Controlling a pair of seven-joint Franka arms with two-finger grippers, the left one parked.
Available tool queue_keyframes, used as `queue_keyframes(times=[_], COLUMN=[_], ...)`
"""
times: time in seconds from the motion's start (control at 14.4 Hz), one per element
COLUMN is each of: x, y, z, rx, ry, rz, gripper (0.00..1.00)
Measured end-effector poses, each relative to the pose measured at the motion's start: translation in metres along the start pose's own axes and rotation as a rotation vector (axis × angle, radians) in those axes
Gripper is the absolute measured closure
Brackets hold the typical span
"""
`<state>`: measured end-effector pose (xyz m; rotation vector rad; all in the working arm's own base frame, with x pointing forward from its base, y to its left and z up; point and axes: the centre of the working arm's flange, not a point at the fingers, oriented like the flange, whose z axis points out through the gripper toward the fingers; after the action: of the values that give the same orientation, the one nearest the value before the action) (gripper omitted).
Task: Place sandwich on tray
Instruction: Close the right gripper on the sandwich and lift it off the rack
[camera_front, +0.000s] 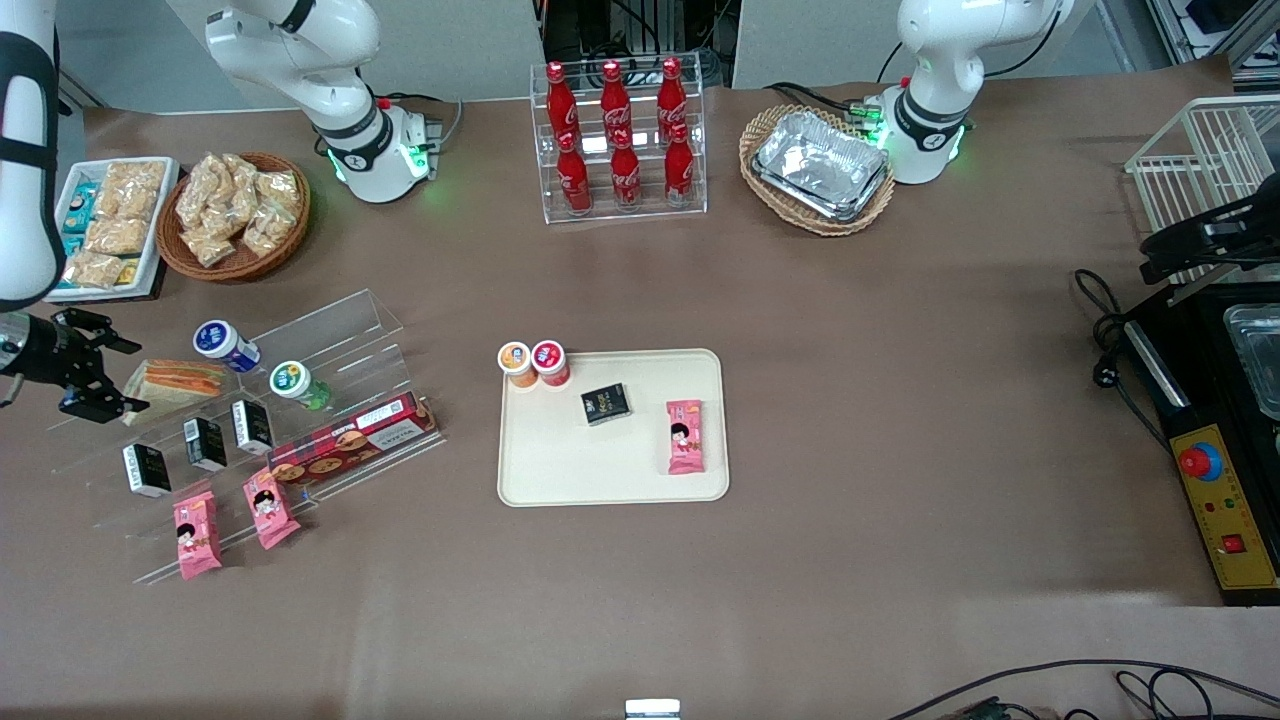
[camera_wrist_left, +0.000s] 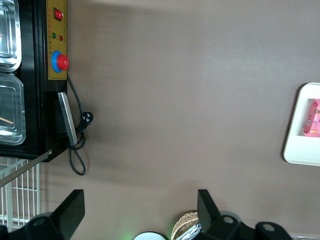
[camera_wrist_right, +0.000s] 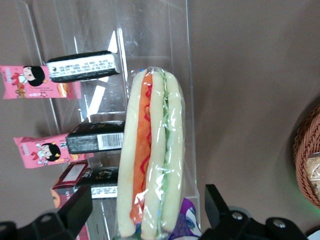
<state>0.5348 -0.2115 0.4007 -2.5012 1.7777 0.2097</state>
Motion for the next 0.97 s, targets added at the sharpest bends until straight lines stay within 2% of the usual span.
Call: queue_keyframes(times=[0.49, 0.55, 0.69, 0.97], x=[0.001, 0.001, 0.001, 0.002], y=[0.001, 0.0, 0.0, -0.001], z=[0.017, 0.017, 0.02, 0.026], rx=[-0.013, -0.012, -0.013, -0.012], ry=[0.0, 0.001, 0.0, 0.001], rz=[0.008, 0.007, 0.01, 0.012], gripper=[0.02, 0.08, 0.26, 0.29])
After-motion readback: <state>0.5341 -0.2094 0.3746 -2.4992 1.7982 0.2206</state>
